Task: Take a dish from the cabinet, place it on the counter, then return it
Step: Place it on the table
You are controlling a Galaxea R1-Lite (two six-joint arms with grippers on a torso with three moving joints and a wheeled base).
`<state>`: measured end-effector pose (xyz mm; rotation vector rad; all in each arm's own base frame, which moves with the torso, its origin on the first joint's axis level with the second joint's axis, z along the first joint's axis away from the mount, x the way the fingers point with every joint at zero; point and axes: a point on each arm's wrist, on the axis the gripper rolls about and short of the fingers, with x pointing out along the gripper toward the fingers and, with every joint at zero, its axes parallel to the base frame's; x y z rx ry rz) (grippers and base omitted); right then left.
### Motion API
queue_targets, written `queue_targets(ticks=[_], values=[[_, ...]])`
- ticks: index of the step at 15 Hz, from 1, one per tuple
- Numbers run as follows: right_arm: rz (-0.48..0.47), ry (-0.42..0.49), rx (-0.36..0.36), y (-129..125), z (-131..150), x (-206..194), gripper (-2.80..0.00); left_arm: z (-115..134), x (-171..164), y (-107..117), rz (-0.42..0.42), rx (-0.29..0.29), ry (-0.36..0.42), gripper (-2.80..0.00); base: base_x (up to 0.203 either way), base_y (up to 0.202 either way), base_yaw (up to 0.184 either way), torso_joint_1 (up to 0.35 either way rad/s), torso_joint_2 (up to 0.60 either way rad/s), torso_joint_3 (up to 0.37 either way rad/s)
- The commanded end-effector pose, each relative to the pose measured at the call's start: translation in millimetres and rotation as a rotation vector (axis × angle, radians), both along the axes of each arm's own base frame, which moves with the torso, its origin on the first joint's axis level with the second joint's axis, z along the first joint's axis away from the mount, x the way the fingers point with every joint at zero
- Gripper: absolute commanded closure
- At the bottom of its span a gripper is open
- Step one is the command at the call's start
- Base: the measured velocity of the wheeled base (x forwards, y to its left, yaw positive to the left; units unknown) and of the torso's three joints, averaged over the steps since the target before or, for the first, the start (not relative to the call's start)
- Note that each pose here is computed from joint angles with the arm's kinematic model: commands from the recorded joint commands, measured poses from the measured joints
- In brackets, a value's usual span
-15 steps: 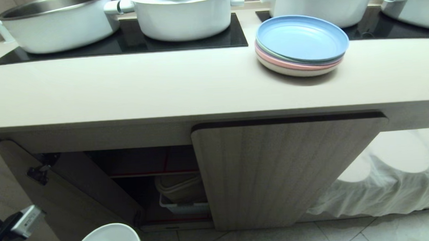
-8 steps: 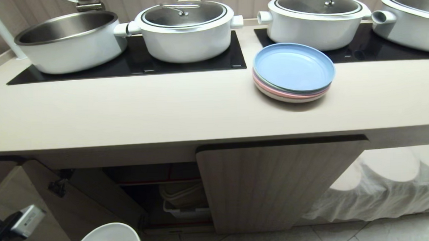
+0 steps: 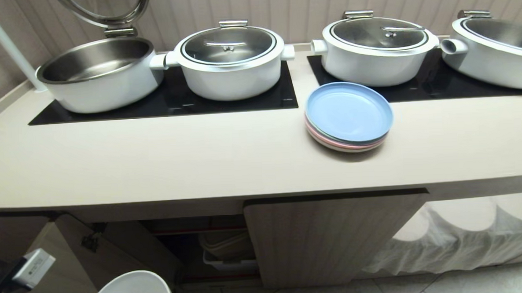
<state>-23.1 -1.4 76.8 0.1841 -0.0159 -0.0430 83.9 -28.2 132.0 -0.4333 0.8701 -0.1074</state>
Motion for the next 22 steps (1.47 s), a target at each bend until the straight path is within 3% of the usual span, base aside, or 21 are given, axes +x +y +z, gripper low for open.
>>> queue_targets(ticks=[1,22], values=[[0.000,0.001,0.002,0.0,0.0,0.1,0.00,0.0,-0.2,0.0,0.001,-0.003,0.002,0.00,0.000,0.000,0.000,0.199,-0.39,-0.199],[0.000,0.001,0.000,0.0,0.0,0.1,0.00,0.6,0.0,0.0,0.002,-0.003,-0.001,0.00,0.000,0.000,0.000,0.155,-0.31,-0.152]])
